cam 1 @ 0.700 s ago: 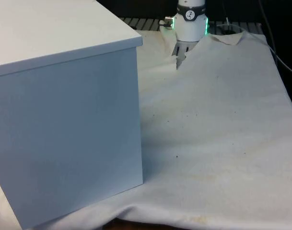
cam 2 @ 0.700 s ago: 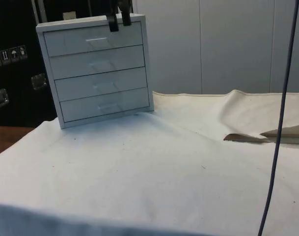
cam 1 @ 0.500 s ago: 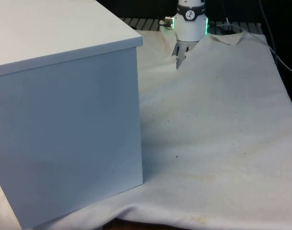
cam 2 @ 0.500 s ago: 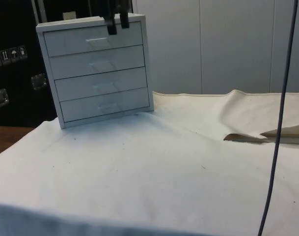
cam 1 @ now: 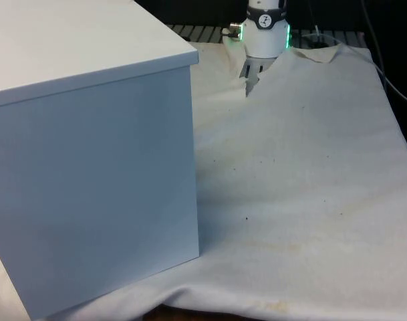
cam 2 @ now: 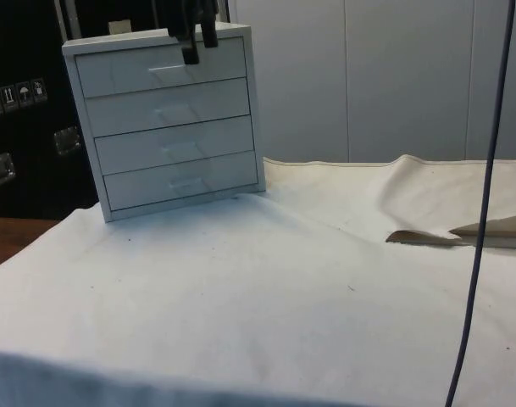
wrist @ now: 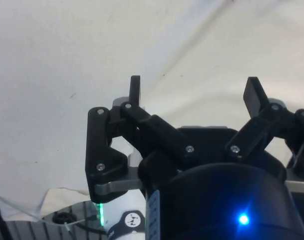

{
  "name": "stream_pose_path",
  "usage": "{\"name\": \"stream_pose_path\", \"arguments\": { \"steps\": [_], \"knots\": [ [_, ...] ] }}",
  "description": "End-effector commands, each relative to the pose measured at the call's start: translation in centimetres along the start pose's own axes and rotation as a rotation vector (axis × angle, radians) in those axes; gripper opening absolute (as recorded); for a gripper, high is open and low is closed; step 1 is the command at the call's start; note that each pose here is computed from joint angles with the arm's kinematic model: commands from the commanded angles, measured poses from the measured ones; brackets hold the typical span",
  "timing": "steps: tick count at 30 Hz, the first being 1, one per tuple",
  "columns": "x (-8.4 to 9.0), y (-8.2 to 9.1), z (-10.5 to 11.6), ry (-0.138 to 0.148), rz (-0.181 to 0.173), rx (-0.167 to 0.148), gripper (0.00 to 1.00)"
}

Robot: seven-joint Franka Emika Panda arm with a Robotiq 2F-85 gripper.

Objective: Open the drawer, then close it.

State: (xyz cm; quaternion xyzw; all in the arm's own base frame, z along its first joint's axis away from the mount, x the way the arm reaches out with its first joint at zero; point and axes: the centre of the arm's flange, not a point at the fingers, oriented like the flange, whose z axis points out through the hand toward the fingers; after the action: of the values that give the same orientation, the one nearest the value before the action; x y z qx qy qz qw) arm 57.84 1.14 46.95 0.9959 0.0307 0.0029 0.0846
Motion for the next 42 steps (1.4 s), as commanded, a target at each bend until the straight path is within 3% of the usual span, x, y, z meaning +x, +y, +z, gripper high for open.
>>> {"name": "stream_pose_path", "arguments": {
  "steps": [1,4,5,8,13,14,17,22,23,25,30,31,38,39,42],
  "knots": [
    [0.0,0.0,0.0,0.010,-0.003,-0.019,1.00],
    [0.1,0.0,0.0,0.011,-0.014,-0.040,1.00],
    [0.0,0.1,0.0,0.002,-0.012,-0.029,1.00],
    [0.2,0.0,0.0,0.016,-0.029,-0.066,1.00],
    [0.3,0.0,0.2,0.026,-0.048,-0.092,1.00],
    [0.3,0.1,0.2,0.018,-0.049,-0.090,1.00],
    [0.4,0.0,0.4,0.040,-0.066,-0.106,1.00],
    [0.5,0.0,0.2,0.055,-0.093,-0.113,1.00],
    [0.5,0.0,0.3,0.046,-0.089,-0.109,1.00],
    [0.5,0.0,0.2,0.063,-0.111,-0.114,1.00],
    [0.7,-0.2,0.2,0.073,-0.151,-0.114,1.00],
    [0.7,0.0,0.2,0.063,-0.141,-0.111,1.00],
    [0.8,-0.7,0.1,0.083,-0.202,-0.115,1.00],
    [0.8,-0.5,0.1,0.074,-0.194,-0.112,1.00],
    [0.9,-1.0,0.2,0.089,-0.221,-0.117,1.00]
  ]
}}
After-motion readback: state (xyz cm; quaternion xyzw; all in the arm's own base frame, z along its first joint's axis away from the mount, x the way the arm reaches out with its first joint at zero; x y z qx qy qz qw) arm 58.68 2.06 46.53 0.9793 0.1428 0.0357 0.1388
